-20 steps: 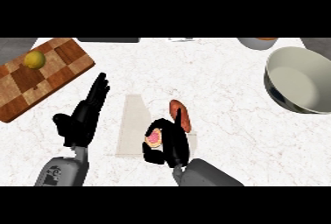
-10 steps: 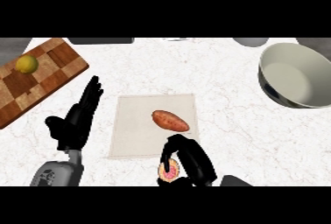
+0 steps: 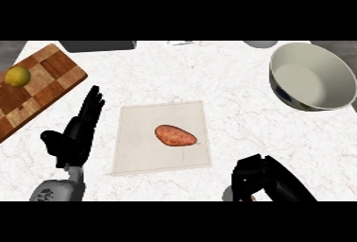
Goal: Pick the cupcake from the placemat and place it in the bowl
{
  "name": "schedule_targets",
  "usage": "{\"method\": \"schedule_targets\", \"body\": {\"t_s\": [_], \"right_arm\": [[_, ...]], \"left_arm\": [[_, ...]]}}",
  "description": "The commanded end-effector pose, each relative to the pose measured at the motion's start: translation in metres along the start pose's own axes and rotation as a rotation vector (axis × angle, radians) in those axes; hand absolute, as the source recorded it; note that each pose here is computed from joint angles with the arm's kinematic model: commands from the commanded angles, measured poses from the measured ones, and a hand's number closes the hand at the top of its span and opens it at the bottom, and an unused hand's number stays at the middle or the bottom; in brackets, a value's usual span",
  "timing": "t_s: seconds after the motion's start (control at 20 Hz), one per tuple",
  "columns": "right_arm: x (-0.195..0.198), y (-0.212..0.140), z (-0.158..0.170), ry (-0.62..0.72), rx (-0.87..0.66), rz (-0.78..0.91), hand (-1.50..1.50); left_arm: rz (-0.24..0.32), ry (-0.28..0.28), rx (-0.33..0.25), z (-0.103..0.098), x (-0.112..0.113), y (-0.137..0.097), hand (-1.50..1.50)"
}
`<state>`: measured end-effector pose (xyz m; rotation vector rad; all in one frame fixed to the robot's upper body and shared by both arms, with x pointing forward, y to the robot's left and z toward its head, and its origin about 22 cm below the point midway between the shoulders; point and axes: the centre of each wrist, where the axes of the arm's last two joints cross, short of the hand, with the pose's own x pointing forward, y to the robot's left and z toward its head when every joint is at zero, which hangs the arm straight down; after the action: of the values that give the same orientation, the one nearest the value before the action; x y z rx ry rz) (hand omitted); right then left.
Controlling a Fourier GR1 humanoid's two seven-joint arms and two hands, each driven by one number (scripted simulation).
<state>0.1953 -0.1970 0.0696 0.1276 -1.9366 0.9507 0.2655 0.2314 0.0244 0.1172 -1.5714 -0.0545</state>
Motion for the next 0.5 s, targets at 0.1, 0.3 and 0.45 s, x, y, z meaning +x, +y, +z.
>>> {"method": "schedule_targets", "body": {"t_s": [0.1,0.3,0.45], "right_arm": [[0.052,-0.084,0.024,-0.121,-0.048,0.110,1.50],[0.065,-0.139,0.029,-0.051,-0.133,0.153,1.50],[0.087,-0.173,0.024,-0.026,-0.151,0.177,1.50]], "left_arm": [[-0.003,-0.005,-0.015,0.009,-0.005,0.008,0.00],[0.002,-0.012,-0.011,0.004,0.004,-0.004,0.00],[0.001,0.000,-0.005,0.001,-0.002,0.008,0.00]]}}
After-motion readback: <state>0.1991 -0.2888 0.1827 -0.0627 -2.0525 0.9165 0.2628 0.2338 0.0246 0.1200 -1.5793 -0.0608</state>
